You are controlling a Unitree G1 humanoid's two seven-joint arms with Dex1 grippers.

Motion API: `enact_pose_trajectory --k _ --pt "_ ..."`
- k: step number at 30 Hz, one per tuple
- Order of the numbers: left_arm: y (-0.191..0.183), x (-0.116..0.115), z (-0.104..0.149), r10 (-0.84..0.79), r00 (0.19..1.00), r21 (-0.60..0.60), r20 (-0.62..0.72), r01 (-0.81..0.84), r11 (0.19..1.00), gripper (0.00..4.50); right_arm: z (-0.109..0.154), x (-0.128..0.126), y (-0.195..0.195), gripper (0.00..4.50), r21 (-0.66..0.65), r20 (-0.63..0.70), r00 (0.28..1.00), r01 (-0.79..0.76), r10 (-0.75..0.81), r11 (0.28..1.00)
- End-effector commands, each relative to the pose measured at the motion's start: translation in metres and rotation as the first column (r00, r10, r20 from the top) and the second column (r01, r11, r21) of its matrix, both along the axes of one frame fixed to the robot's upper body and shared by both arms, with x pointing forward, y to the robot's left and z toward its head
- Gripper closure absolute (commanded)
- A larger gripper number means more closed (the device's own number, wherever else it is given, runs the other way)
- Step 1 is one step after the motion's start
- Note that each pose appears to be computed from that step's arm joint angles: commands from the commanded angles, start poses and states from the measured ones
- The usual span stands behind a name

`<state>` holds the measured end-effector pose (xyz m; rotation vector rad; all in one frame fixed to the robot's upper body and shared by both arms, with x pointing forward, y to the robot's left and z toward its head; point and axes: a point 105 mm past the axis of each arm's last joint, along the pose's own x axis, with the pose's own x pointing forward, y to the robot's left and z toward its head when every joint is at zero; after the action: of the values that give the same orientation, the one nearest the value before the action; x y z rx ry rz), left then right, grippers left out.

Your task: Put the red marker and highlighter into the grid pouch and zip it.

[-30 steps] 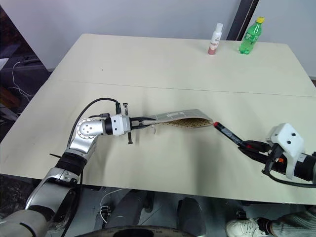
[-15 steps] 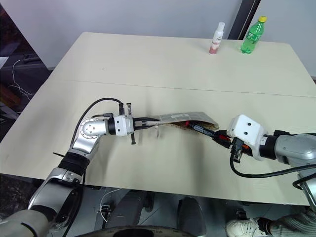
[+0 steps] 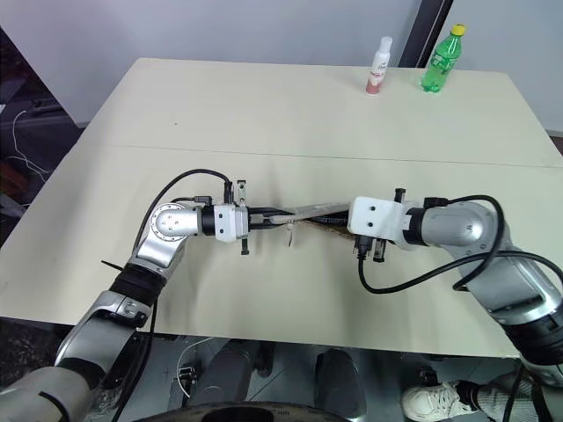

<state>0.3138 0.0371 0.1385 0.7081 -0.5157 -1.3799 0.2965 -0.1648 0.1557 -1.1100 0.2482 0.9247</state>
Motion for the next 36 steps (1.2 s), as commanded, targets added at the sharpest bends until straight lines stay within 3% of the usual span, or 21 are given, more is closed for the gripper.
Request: enact_pose_trajectory --k 1,5,8,12,14,17,19,21,25,27,31,36 --pt "-0.005 -0.003 0.010 -0.023 0.999 -0.035 0.031 0.024 0.999 4.50 0.007 -0.001 0.016 4.12 0.052 0.036 0.997 -0.073 0.071 0.996" --pt "0.000 -0.001 0.005 0.002 1.000 -0.020 0.023 -0.001 1.000 4.50 0.023 0.000 0.002 2.18 0.133 0.087 0.996 -0.011 0.000 0.991" --pt "0.003 -0.001 0.001 0.017 1.000 -0.015 0.012 -0.017 1.000 4.50 0.045 -0.017 -0.002 0.67 0.330 0.037 0.999 0.010 -0.024 0.944" --pt "0.003 0.000 -0.006 0.033 0.999 0.008 0.022 -0.034 0.999 4.50 0.064 -0.053 0.002 0.67 0.577 -0.122 0.991 0.028 0.052 0.816" --pt "0.002 0.002 -0.008 0.041 0.998 0.023 0.050 -0.043 0.999 4.50 0.061 -0.071 0.008 0.67 0.650 -0.237 0.966 0.078 0.105 0.756" --pt "0.000 0.005 -0.008 0.048 0.991 0.055 0.125 -0.055 0.997 4.50 0.035 -0.094 0.014 0.67 0.669 -0.402 0.906 0.193 0.131 0.717" --pt "-0.004 0.006 -0.008 0.041 0.979 0.079 0.199 -0.057 0.995 4.50 0.002 -0.103 0.020 0.67 0.673 -0.512 0.852 0.319 0.109 0.667" --pt "-0.007 0.008 -0.008 0.042 0.967 0.087 0.250 -0.065 0.994 4.50 -0.031 -0.113 0.026 0.67 0.621 -0.574 0.816 0.379 0.068 0.686" --pt "-0.011 0.011 0.000 0.053 0.940 0.063 0.336 -0.078 0.995 4.50 -0.060 -0.091 0.025 0.67 0.673 -0.598 0.802 0.508 -0.010 0.538" --pt "-0.014 0.010 0.003 0.041 0.924 0.066 0.381 -0.071 0.995 4.50 -0.069 -0.083 0.027 0.67 0.684 -0.601 0.799 0.526 -0.018 0.506" --pt "-0.016 0.012 0.009 0.051 0.910 0.044 0.412 -0.076 0.996 4.50 -0.058 -0.056 0.045 0.67 0.758 -0.556 0.831 0.507 0.000 0.409" --pt "-0.016 0.013 0.011 0.064 0.901 0.032 0.429 -0.086 0.996 4.50 -0.045 -0.038 0.070 0.67 0.805 -0.489 0.872 0.442 0.021 0.395"
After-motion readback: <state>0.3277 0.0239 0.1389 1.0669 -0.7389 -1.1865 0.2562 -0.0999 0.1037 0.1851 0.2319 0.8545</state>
